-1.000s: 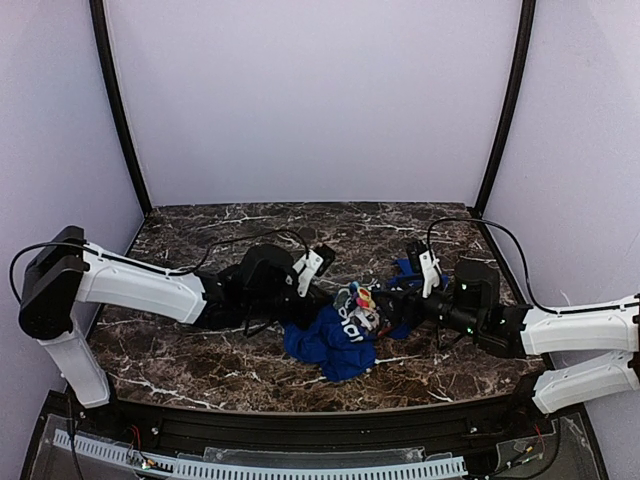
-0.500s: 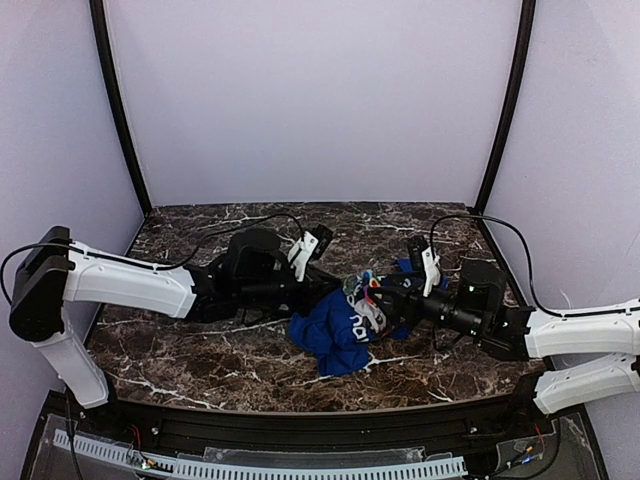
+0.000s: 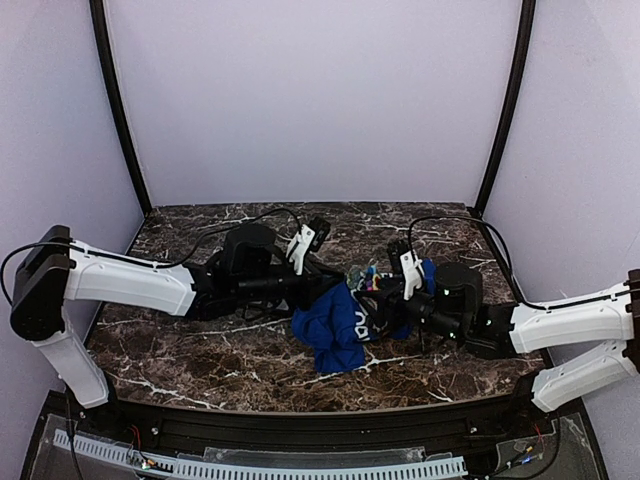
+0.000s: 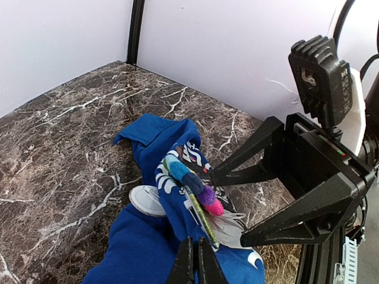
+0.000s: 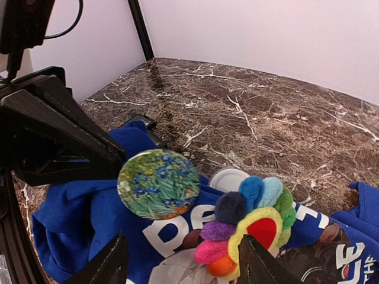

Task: Remove the brooch from the garment
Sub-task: Pick up the brooch from the crumpled clothing.

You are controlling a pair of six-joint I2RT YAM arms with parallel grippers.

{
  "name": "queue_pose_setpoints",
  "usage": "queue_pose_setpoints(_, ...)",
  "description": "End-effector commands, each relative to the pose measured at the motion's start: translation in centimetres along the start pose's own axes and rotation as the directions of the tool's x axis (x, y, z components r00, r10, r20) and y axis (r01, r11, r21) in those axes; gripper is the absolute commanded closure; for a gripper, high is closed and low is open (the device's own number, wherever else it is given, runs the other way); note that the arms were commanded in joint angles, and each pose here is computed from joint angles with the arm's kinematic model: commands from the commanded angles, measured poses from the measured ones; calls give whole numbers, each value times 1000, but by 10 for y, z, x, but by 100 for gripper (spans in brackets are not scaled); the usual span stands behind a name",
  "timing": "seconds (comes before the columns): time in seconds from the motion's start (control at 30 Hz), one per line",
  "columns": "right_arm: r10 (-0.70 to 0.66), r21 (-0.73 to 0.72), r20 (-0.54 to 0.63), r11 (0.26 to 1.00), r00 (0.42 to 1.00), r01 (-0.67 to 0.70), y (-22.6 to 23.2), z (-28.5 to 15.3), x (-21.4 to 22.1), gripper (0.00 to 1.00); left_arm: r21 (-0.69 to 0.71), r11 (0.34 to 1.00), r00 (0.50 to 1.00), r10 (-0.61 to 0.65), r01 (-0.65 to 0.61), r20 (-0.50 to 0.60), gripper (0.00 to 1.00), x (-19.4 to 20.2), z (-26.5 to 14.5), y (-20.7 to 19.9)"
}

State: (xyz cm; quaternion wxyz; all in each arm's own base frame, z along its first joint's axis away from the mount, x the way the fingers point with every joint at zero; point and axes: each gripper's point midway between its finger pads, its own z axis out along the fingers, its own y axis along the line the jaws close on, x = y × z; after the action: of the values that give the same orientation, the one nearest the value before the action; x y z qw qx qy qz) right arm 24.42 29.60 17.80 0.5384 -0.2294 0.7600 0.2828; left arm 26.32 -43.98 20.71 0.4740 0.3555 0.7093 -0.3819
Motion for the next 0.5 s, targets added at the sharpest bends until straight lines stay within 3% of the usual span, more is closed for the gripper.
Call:
queue_pose_setpoints(0.0, -22, -10, 52, 1000, 998, 22, 14, -1, -20, 38, 28, 999, 998, -37, 36, 55, 99, -13, 0, 1)
queue_pose_setpoints(0.13, 3, -77, 65, 997, 998, 2, 26, -4, -23, 44, 28, 998, 997, -54, 53, 45, 99, -10, 2, 4)
queue_pose_setpoints(0.47, -2, -78, 33, 997, 999, 5, 41, 22, -21, 52, 27, 997, 997, -67, 66, 30, 99, 0, 2, 5)
